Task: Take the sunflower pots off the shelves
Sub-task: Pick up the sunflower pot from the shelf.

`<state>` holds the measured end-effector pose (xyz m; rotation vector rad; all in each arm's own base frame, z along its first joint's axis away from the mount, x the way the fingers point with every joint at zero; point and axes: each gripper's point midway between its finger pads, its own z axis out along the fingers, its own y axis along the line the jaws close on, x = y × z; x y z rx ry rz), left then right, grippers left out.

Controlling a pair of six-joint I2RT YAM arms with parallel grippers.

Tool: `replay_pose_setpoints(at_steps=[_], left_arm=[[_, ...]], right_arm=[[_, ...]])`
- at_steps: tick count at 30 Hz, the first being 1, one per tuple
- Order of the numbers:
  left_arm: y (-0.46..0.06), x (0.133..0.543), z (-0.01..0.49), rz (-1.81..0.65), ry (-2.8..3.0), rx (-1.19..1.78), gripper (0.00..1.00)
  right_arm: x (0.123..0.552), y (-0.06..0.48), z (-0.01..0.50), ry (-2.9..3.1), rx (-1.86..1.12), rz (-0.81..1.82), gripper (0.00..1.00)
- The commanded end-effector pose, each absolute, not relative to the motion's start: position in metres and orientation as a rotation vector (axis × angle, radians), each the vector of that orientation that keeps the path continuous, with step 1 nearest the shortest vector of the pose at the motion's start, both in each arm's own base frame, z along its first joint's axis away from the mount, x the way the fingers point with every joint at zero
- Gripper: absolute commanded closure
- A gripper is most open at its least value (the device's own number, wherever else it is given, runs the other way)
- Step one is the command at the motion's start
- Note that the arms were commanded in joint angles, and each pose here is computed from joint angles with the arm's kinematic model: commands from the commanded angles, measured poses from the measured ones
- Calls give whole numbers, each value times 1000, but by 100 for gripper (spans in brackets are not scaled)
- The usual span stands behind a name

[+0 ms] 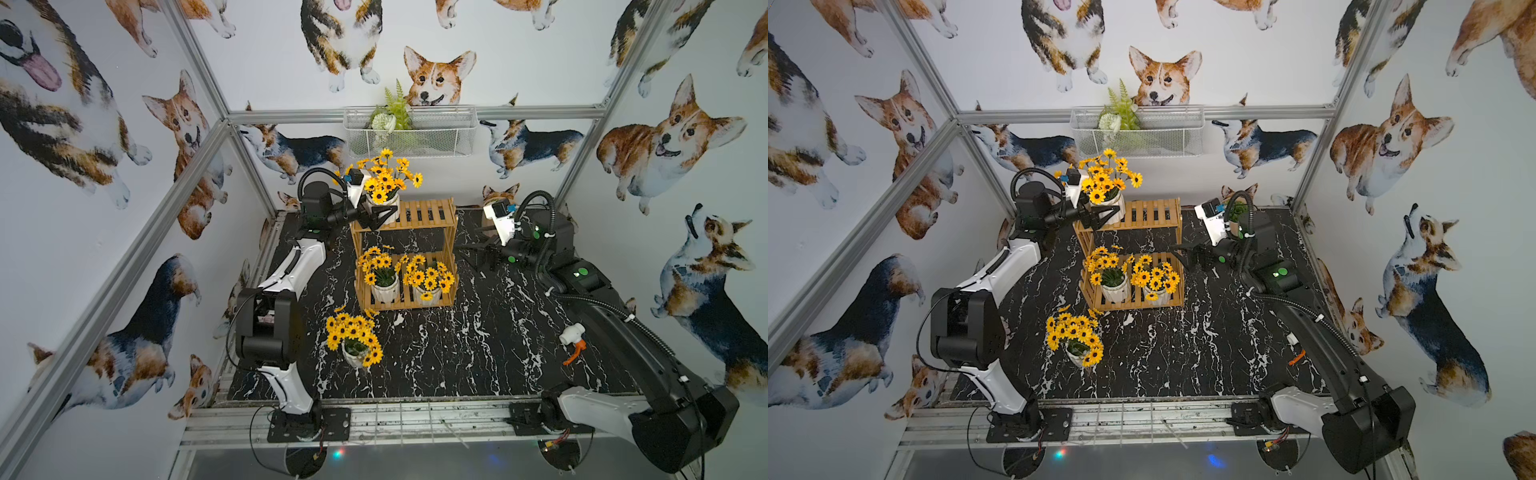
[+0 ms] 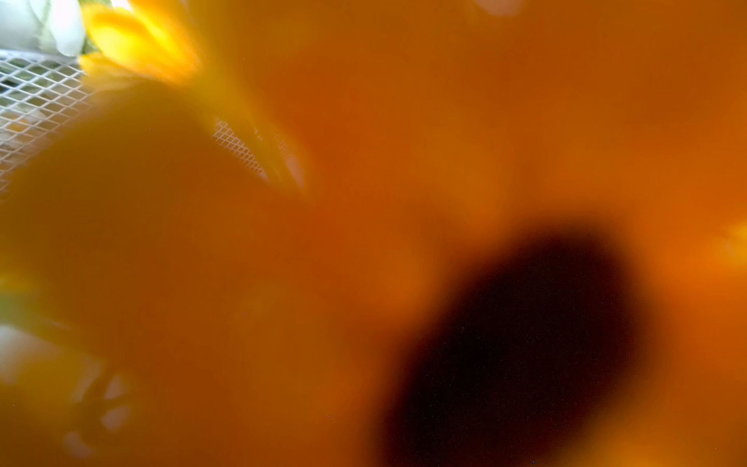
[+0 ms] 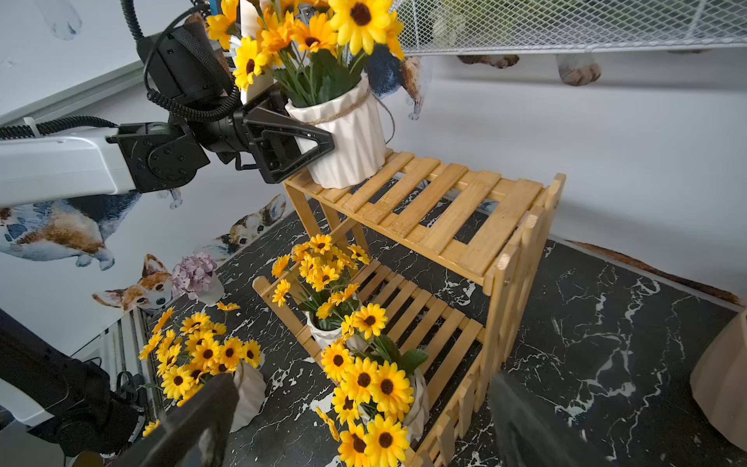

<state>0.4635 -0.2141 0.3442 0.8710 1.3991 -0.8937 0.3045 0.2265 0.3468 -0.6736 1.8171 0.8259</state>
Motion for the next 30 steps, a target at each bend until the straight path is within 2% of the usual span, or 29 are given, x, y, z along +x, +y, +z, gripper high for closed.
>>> replay_pose_setpoints(at_steps=[1, 26, 30], left_arm=[[-216, 457, 357, -916, 1358, 885, 100], [-217, 428, 399, -896, 1237, 921, 100], [-221, 409, 409, -905, 1211, 944, 100]], right_arm=[[304, 226, 348, 1805, -683, 820, 0], [302, 220, 345, 1815, -654, 794, 0], [298, 212, 354, 1798, -616, 761, 0]])
